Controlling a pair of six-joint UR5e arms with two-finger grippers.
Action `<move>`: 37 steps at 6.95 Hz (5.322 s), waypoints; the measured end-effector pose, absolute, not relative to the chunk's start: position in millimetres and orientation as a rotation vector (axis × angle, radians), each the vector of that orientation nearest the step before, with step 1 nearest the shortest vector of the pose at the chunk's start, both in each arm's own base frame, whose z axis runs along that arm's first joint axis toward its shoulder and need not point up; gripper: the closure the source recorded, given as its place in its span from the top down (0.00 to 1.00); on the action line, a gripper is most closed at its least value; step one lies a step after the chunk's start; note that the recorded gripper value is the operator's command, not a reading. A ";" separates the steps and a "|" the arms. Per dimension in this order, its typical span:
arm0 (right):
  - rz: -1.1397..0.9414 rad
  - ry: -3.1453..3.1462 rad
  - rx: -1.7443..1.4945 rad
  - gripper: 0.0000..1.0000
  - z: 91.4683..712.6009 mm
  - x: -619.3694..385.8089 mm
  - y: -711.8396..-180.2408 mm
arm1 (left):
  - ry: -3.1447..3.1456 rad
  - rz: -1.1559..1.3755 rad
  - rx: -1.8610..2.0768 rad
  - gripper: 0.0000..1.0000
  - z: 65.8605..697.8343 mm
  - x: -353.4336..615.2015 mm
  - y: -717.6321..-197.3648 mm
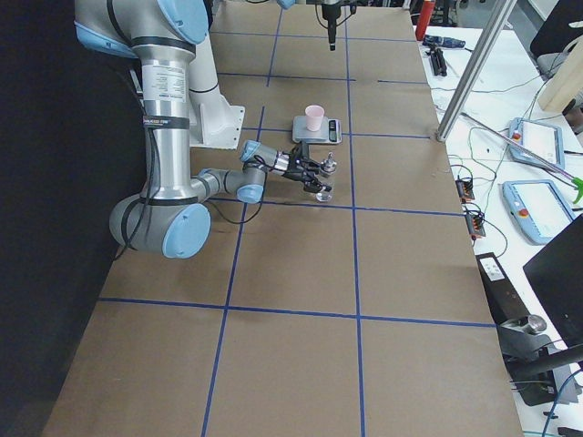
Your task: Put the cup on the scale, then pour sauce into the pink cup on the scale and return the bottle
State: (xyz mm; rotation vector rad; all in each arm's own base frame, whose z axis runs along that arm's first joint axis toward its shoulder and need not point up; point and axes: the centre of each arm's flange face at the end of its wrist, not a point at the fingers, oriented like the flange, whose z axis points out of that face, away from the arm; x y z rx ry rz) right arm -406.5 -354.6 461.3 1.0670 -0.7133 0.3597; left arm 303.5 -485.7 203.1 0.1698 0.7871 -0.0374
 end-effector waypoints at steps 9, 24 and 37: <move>0.045 -0.394 1.258 0.00 391.4 -400.3 -371.7 | 0.562 0.387 0.327 1.00 382.3 90.2 -491.0; -0.300 0.295 1.449 0.00 286.6 -499.0 -314.3 | 0.595 0.420 0.284 1.00 588.5 8.0 -525.9; -0.538 0.948 1.368 0.00 316.9 -543.8 -348.2 | 0.593 0.409 0.290 1.00 585.7 2.2 -527.1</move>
